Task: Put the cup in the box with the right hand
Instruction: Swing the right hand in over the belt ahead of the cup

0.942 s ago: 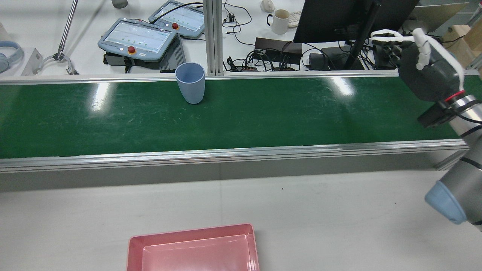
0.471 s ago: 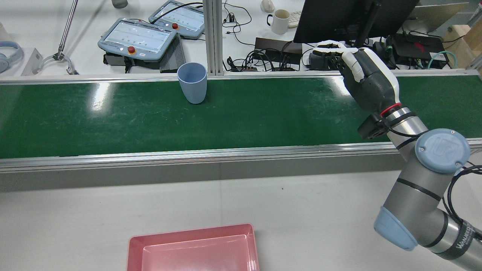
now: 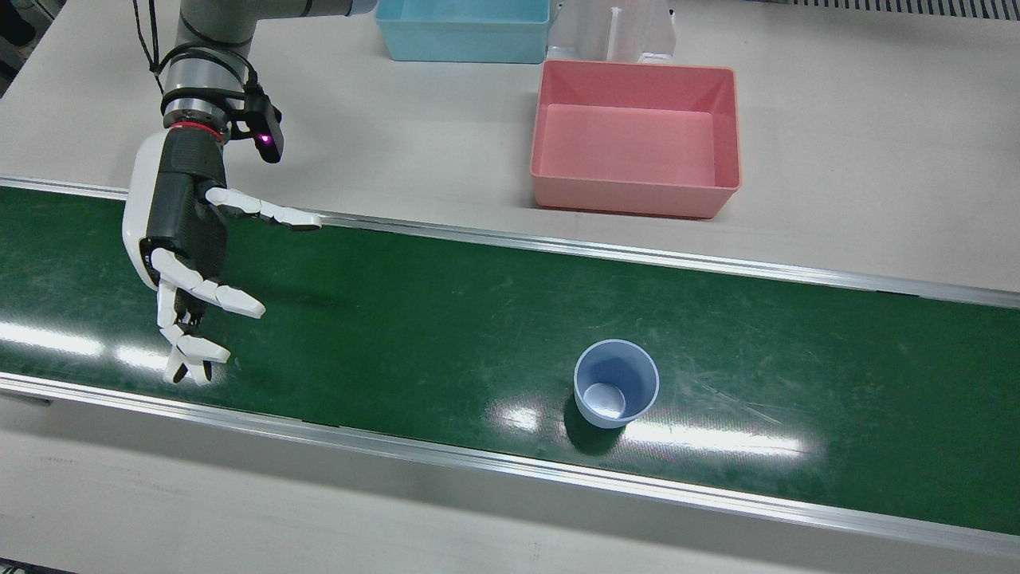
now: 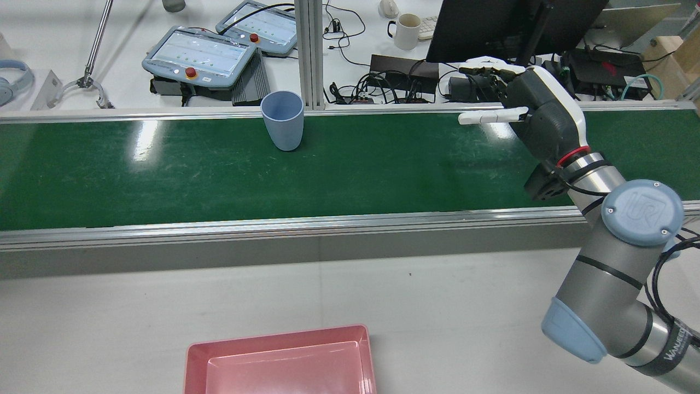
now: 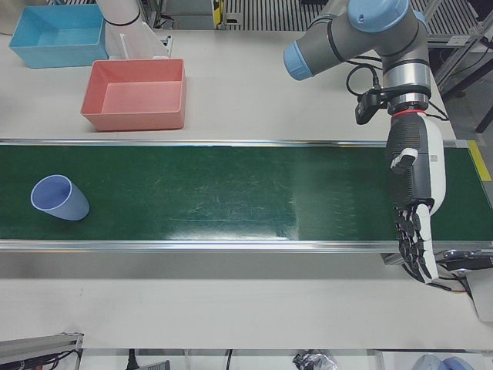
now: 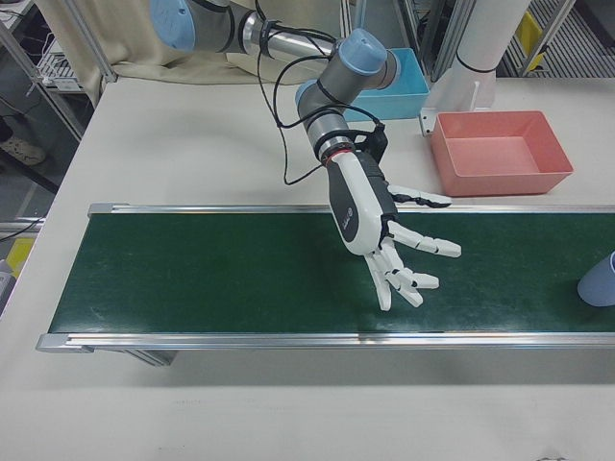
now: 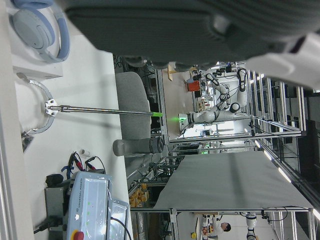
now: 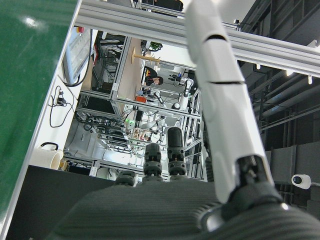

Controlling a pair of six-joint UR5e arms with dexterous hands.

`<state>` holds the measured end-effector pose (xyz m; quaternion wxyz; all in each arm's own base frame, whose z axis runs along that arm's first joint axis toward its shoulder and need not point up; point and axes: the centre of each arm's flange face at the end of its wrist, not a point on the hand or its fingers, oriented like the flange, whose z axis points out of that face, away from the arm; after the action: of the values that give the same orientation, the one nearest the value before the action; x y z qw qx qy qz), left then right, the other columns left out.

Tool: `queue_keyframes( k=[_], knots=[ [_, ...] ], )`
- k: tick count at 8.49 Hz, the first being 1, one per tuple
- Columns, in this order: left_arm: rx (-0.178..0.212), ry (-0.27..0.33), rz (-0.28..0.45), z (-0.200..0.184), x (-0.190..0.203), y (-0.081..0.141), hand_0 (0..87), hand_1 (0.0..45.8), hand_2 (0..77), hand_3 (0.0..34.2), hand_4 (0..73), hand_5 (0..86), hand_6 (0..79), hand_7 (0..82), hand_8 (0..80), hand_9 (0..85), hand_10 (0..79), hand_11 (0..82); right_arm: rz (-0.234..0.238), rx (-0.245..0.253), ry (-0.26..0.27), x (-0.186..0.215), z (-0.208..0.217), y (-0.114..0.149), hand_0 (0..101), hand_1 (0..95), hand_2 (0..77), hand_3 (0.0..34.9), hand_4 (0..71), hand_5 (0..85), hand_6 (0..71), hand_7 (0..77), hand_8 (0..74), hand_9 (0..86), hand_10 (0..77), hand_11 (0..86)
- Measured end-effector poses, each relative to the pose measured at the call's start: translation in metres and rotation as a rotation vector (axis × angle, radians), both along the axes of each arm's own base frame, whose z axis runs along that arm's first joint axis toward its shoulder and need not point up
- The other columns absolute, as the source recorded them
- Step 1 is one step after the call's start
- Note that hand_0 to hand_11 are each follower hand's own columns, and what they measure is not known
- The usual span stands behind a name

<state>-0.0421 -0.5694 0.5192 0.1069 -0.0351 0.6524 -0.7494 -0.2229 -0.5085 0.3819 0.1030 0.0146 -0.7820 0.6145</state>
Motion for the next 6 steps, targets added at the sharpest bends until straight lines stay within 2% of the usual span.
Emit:
queue_keyframes(
  k=[1, 2, 3, 4, 6],
  knots=[
    [0.001, 0.0, 0.0, 0.0, 0.0, 0.0, 0.0, 0.5, 0.5, 0.0, 0.0, 0.0, 0.0, 0.0, 0.0, 0.5, 0.0, 0.0, 0.004, -0.014, 0.017, -0.004, 0.005, -0.006, 71, 33.3, 4.4, 1.6, 23.5, 10.9, 7.1, 36.5, 9.3, 13.6, 0.5, 2.2],
    [0.002, 0.0, 0.0, 0.0, 0.0, 0.0, 0.0, 0.5, 0.5, 0.0, 0.0, 0.0, 0.0, 0.0, 0.0, 0.5, 0.0, 0.0, 0.009, -0.024, 0.031, -0.014, 0.006, -0.017, 78, 29.5, 10.4, 2.0, 29.5, 8.2, 7.1, 36.5, 10.4, 14.2, 0.5, 4.4],
    [0.002, 0.0, 0.0, 0.0, 0.0, 0.0, 0.0, 0.5, 0.5, 0.0, 0.0, 0.0, 0.0, 0.0, 0.0, 0.5, 0.0, 0.0, 0.011, -0.032, 0.039, -0.026, 0.004, -0.031, 78, 29.5, 10.4, 2.0, 29.5, 8.2, 7.1, 36.5, 10.4, 14.2, 0.5, 4.4],
    [0.002, 0.0, 0.0, 0.0, 0.0, 0.0, 0.0, 0.5, 0.5, 0.0, 0.0, 0.0, 0.0, 0.0, 0.0, 0.5, 0.0, 0.0, 0.013, -0.036, 0.043, -0.038, -0.001, -0.044, 56, 25.1, 13.6, 0.6, 34.9, 6.0, 7.1, 40.9, 9.3, 14.7, 0.0, 1.1],
    [0.001, 0.0, 0.0, 0.0, 0.0, 0.0, 0.0, 0.5, 0.5, 0.0, 0.0, 0.0, 0.0, 0.0, 0.0, 0.5, 0.0, 0.0, 0.009, -0.044, 0.053, -0.062, -0.011, -0.069, 54, 19.1, 11.4, 1.0, 31.6, 6.0, 8.2, 38.7, 9.3, 14.7, 0.0, 2.2]
  ],
)
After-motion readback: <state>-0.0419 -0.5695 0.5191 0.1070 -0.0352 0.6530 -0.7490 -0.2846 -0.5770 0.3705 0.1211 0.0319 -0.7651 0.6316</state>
